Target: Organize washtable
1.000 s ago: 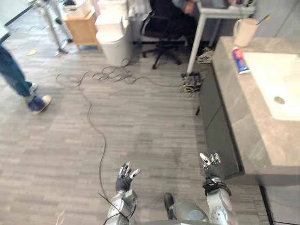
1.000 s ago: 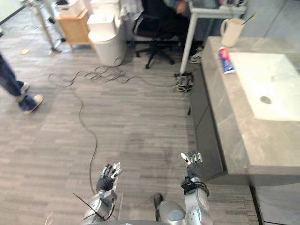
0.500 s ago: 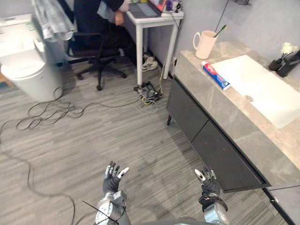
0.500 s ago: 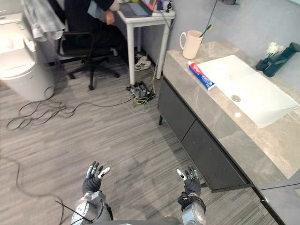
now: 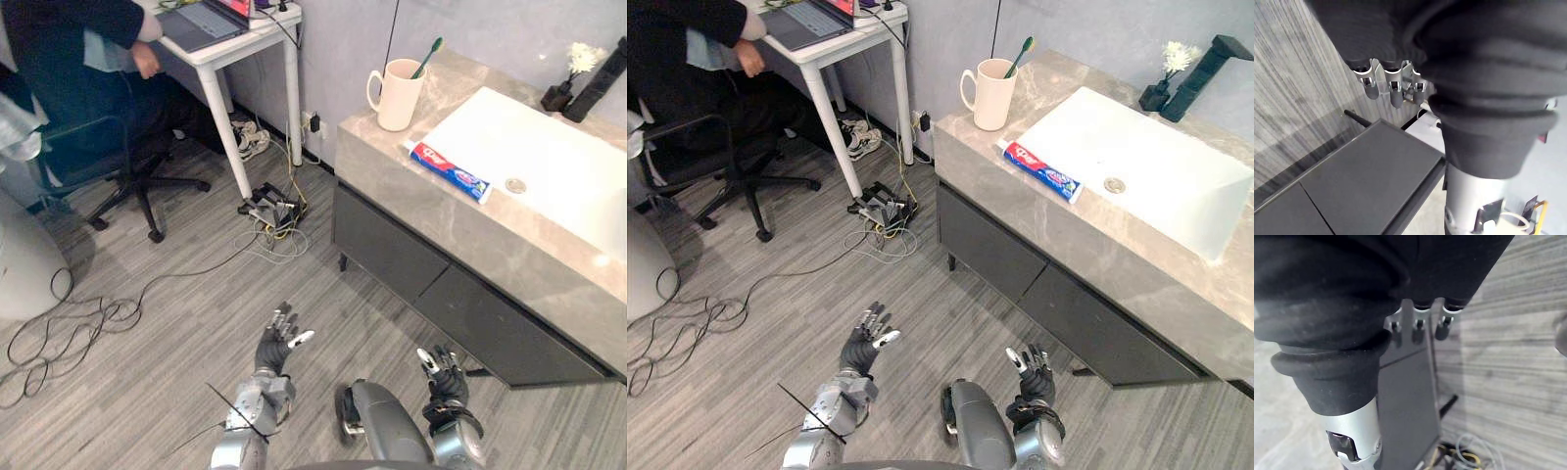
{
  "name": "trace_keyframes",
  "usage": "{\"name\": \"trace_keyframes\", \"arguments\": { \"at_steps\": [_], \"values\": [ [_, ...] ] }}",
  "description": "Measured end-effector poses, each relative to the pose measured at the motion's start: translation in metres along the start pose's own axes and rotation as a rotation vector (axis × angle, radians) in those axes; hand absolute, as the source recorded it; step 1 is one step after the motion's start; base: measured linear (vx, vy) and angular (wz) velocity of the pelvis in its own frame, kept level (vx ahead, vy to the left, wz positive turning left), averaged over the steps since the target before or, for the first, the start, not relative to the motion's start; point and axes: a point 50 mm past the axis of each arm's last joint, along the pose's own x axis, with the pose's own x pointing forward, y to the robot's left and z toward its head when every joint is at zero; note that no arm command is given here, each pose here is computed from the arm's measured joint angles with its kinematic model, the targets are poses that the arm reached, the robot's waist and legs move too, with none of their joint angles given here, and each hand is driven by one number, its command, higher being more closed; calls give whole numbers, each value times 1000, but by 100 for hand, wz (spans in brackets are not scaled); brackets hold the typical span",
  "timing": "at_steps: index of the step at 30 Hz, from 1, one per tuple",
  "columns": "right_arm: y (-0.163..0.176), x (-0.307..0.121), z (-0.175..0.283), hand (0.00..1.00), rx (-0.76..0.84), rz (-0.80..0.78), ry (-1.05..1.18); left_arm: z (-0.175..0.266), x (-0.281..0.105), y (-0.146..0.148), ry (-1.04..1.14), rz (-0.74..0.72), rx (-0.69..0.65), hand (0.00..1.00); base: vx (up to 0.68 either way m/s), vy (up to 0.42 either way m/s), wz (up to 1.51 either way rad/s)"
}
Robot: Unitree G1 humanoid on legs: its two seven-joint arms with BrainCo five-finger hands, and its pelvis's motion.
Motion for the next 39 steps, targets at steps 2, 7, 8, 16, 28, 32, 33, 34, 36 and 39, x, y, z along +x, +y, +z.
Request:
{"name": "trace_keyframes", "arguments": {
  "at_steps": [2,7,8,16,28,32,33,34,36,39],
  "values": [
    [12,-1,6,0,14,47,-31,0,2,-3,-3,-1,-16,0,430,-105,-12],
    [34,-12,29,0,88,142,-153,-4,-10,0,-10,33,-63,0,267,-20,-62],
    [35,-13,28,0,87,146,-149,-6,-13,2,-3,45,-66,0,189,53,-101],
    [24,-15,11,0,62,99,-76,-21,-31,12,52,105,-77,0,269,148,-134],
    [1,-12,-19,0,51,-16,53,5,-10,26,-13,86,10,0,107,222,-125],
    [2,-12,-25,0,43,-11,81,-2,-13,24,12,79,7,0,29,-14,2],
    [3,-11,-24,0,37,-4,76,-4,-14,23,17,81,4,0,-4,-24,3],
    [5,-9,-21,0,29,4,69,-4,-13,23,17,79,3,0,-21,-35,4],
    [5,-7,-19,0,15,9,63,-4,-13,22,17,77,3,0,-50,-36,2],
    [-7,-7,-21,0,14,-60,67,-13,-22,37,67,128,14,0,-31,-19,0]
  ]
}}
